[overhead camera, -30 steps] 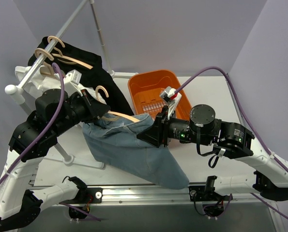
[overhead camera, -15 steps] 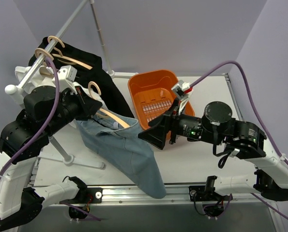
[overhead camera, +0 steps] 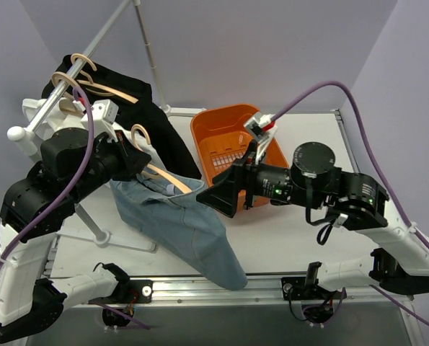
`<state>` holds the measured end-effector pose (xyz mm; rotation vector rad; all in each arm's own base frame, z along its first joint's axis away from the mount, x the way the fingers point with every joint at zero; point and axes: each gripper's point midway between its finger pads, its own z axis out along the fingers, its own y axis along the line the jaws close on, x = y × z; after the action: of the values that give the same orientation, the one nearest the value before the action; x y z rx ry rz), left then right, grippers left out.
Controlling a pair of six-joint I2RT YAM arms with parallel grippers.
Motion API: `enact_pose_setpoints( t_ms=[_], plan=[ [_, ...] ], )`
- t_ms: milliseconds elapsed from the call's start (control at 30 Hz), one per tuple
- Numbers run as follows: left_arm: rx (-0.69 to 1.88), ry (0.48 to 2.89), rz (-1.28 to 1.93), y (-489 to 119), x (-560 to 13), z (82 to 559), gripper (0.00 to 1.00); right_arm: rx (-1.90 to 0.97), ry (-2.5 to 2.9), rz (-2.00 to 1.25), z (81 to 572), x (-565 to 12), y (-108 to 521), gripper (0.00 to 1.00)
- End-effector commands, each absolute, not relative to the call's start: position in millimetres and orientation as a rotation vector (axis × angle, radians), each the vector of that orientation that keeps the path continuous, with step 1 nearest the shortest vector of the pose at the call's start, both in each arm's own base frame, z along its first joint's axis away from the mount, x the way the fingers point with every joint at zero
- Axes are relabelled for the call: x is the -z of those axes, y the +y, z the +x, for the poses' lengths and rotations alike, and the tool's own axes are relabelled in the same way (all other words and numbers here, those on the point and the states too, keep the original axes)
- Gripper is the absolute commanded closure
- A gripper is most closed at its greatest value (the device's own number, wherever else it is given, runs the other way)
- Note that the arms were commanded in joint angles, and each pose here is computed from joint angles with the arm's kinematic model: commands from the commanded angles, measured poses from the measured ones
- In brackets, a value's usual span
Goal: Remove the skirt from the hanger
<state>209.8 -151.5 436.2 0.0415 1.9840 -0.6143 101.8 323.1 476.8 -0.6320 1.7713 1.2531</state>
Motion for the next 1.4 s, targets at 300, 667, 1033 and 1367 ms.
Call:
enact_pose_setpoints(
  t_ms=[300,667,1033,1367],
  plan=[
    [0.648,1.872,0.048,-156.1,-466.9,217.8,0.98,-1.253,1.754,-0.678,103.6,-477.3,339.4,0.49],
    [0.639,1.869,0.058,-158.2,-469.1,221.7,0.98,-1.236,1.763,-0.687,105.4,-468.6,341.2,0.64],
    [0.594,1.825,-0.019,-146.9,-477.7,229.4,0.98,-1.22,1.801,-0.694,101.4,-462.7,331.2,1.0],
    [0.412,1.719,-0.146,-114.2,-498.0,249.6,0.98,-1.287,1.826,-0.727,76.9,-465.0,302.8,1.0]
  ],
)
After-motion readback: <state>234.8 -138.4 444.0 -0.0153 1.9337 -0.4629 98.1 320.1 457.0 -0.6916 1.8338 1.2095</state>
